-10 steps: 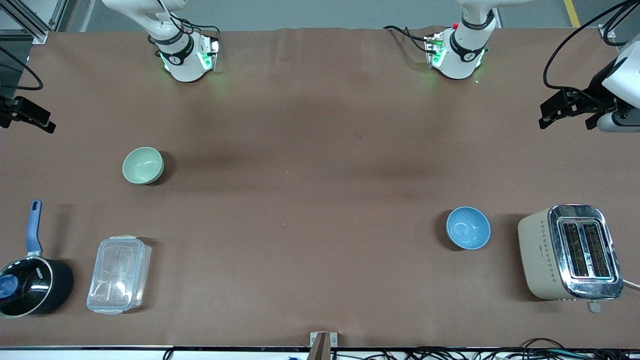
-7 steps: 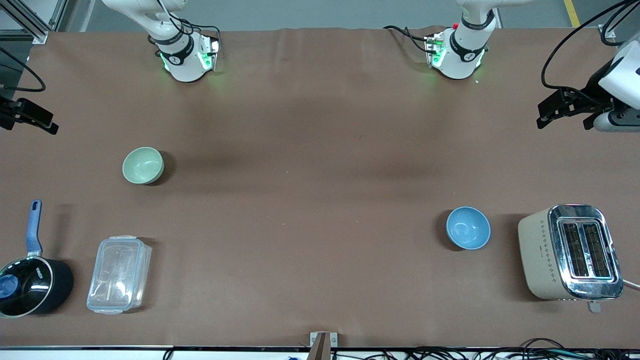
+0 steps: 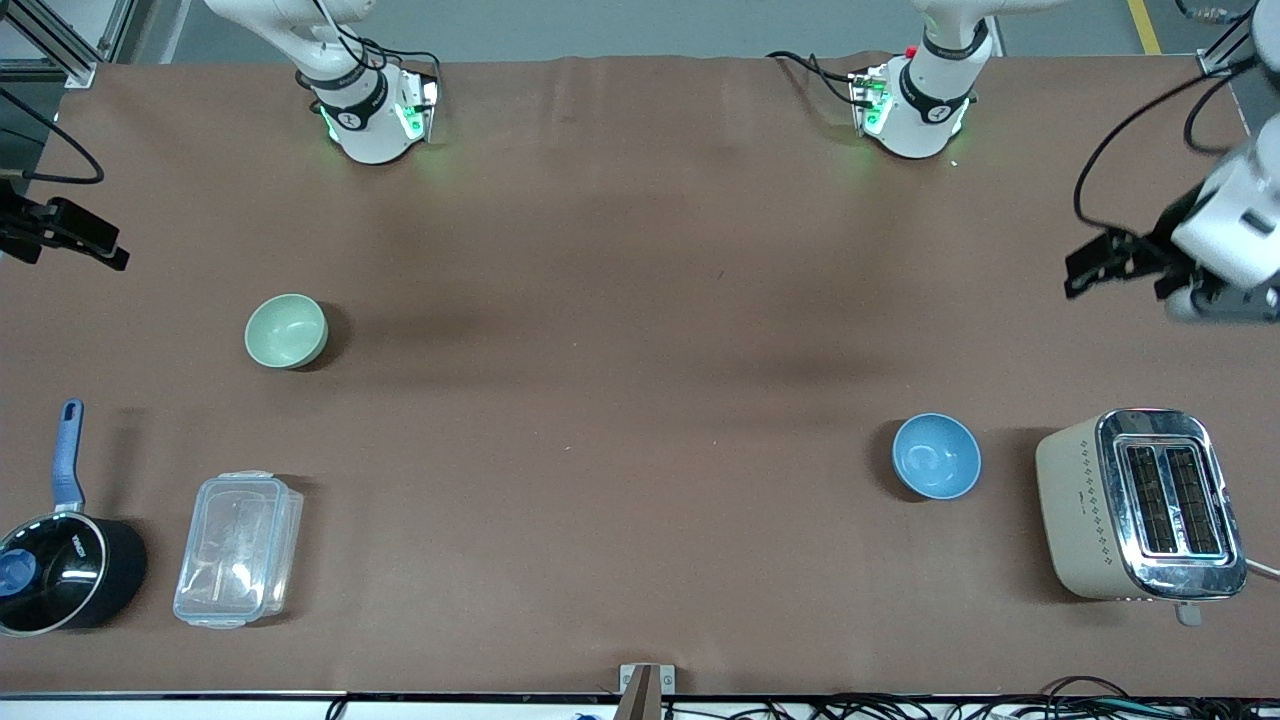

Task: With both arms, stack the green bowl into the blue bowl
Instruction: 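Reach the left gripper toward the blue bowl beside the toaster, then grasp the blue bowl with the left gripper while the right gripper reaches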

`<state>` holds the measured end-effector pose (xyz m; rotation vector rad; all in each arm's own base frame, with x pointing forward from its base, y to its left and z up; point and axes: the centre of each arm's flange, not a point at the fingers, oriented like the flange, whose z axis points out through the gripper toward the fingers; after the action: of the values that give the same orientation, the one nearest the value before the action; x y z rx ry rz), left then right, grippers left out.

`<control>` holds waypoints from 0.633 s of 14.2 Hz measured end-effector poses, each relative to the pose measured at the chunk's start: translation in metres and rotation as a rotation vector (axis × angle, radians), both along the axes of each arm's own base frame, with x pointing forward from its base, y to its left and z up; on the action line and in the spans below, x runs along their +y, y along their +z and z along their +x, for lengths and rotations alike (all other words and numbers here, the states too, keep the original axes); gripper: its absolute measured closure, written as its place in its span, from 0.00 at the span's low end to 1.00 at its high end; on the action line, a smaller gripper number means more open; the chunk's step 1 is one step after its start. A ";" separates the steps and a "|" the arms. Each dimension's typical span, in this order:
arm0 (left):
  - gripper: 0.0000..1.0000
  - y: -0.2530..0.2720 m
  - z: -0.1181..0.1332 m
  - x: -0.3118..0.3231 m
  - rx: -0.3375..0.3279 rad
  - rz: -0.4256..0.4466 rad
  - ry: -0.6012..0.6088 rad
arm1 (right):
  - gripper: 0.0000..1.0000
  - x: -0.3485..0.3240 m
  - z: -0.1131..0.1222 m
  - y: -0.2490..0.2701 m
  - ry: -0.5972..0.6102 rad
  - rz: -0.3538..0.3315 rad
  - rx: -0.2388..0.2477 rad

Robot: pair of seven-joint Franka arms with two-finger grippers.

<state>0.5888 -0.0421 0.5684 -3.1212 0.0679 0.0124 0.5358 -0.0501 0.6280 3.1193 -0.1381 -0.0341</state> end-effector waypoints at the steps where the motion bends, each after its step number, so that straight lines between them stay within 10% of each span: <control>1: 0.00 -0.026 0.015 0.002 -0.009 0.008 -0.002 | 0.00 0.000 0.000 0.000 0.007 0.000 0.000; 9: 0.00 -0.230 0.061 0.014 -0.104 -0.007 -0.010 | 0.00 -0.013 -0.001 -0.013 0.029 0.007 0.026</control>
<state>0.6496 -0.0284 0.3382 -3.1222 0.0823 -0.1500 0.5350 -0.0629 0.6154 3.1254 -0.0926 -0.0750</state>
